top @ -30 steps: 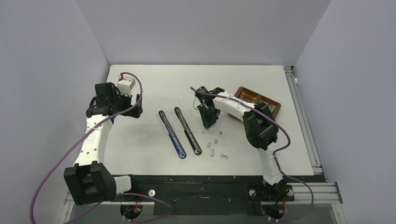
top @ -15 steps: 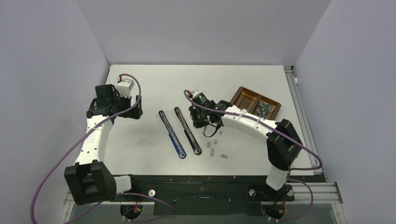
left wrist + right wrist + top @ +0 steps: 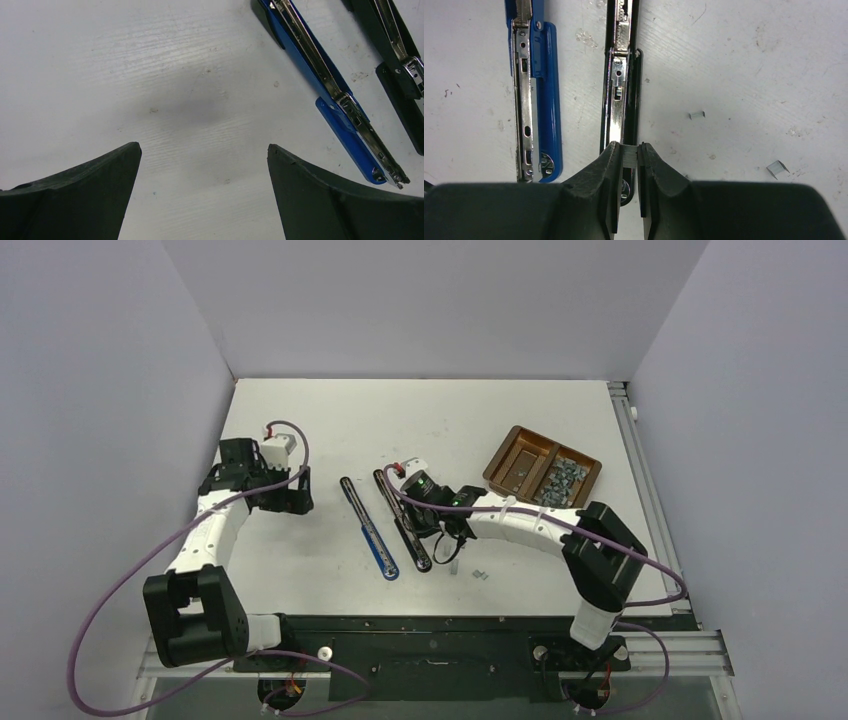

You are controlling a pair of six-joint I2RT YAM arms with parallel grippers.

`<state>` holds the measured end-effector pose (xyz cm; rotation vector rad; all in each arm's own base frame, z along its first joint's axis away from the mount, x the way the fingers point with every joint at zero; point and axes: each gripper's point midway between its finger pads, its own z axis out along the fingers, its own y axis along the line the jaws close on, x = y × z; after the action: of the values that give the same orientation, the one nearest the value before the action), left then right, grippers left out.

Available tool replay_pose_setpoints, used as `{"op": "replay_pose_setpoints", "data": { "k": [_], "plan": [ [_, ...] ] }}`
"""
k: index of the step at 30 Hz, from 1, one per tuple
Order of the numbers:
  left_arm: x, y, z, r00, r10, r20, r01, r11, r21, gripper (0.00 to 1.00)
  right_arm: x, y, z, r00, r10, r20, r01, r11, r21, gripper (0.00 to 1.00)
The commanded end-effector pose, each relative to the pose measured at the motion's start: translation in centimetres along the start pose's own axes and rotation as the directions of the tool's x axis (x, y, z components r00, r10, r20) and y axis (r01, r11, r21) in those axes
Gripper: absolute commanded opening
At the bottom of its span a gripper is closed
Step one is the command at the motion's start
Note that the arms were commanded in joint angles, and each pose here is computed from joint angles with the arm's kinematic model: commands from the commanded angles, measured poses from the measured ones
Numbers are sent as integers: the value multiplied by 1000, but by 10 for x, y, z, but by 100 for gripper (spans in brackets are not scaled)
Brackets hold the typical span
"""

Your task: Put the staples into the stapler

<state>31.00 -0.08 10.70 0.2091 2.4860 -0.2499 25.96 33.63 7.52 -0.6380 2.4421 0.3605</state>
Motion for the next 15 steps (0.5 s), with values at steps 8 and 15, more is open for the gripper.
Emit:
{"op": "replay_pose_setpoints", "data": {
  "k": [8, 15],
  "plan": [
    [0, 8, 10, 994, -38, 99, 43, 998, -46, 96, -24, 11, -29, 976, 42, 215, -47, 999, 20, 8],
    [7, 13, 12, 984, -79, 159, 95, 991, -95, 96, -17, 18, -27, 968, 32, 250, -41, 999, 33, 8]
  ]
}}
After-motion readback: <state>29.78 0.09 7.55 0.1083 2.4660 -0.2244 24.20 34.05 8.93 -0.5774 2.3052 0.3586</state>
